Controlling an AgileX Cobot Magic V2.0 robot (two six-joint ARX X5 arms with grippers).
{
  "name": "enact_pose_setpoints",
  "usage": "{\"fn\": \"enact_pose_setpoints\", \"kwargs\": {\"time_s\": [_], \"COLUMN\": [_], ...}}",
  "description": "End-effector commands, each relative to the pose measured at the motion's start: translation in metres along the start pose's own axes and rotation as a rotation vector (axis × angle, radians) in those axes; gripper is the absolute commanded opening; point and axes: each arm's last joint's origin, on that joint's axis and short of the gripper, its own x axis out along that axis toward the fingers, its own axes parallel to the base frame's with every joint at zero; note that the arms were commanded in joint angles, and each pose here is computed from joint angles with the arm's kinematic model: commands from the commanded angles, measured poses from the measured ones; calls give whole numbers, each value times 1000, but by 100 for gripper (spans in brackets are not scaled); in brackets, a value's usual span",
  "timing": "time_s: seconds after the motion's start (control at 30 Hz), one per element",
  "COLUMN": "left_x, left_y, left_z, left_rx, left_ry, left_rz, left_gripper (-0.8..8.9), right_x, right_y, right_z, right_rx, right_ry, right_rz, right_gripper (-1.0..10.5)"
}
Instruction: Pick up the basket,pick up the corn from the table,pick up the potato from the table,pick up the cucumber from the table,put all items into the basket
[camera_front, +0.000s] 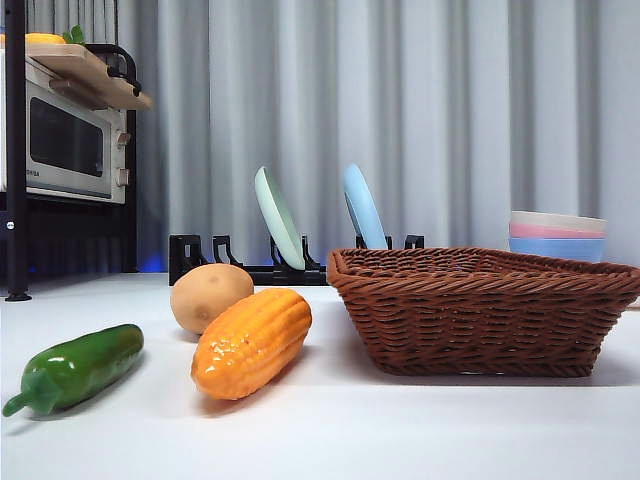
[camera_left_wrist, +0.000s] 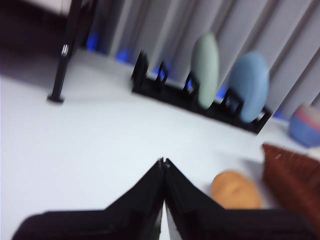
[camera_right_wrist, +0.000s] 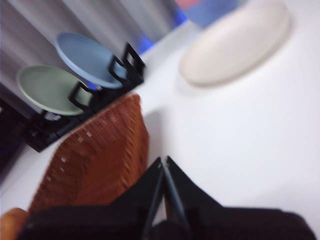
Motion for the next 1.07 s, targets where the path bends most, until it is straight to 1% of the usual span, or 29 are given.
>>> {"fn": "enact_pose_setpoints", "kwargs": {"time_s": [0.03, 0.17, 0.27, 0.43, 0.5, 0.6, 0.67, 0.73, 0.77, 0.8, 0.87, 0.9, 0.93, 0.97, 1.03, 1.07], "left_x": [-2, 1, 7, 25, 34, 49, 58, 67, 71, 74, 80, 82, 84, 84, 86, 86], "left_y": [-7, -16, -23, -35, -39, -44, -47, -49, -50, -50, -51, -51, -51, -50, -50, -50], "left_z": [14, 35, 52, 80, 90, 103, 109, 115, 117, 119, 121, 121, 121, 121, 120, 120], "left_rx": [24, 82, 130, 197, 214, 218, 202, 180, 174, 168, 157, 155, 154, 148, 142, 142], "left_ry": [-9, 23, 77, 212, 271, 377, 435, 490, 510, 523, 539, 544, 545, 546, 548, 548], "left_rz": [-20, -33, -47, -84, -100, -135, -154, -178, -191, -202, -222, -218, -214, -213, -212, -212], "left_gripper": [-8, -8, -8, -8, -8, -7, -4, 2, 5, 25, 163, 258, 336, 367, 374, 374], "right_x": [-4, -3, 2, 24, 35, 56, 69, 82, 88, 93, 102, 106, 109, 112, 117, 119], "right_y": [12, 28, 42, 62, 68, 74, 76, 78, 78, 78, 76, 75, 74, 73, 70, 69], "right_z": [20, 47, 69, 99, 108, 116, 118, 119, 119, 118, 117, 115, 113, 112, 108, 107], "right_rx": [-87, -159, -204, -249, -260, -295, -316, -336, -344, -343, -331, -327, -323, -321, -317, -314], "right_ry": [-39, -35, -19, 72, 137, 284, 377, 479, 515, 539, 571, 586, 599, 608, 629, 637], "right_rz": [23, 20, 22, 83, 93, 116, 140, 184, 198, 205, 198, 192, 187, 181, 166, 163], "right_gripper": [-10, -10, -8, -8, -7, -1, -1, 4, 36, 114, 368, 486, 551, 556, 547, 525]}}
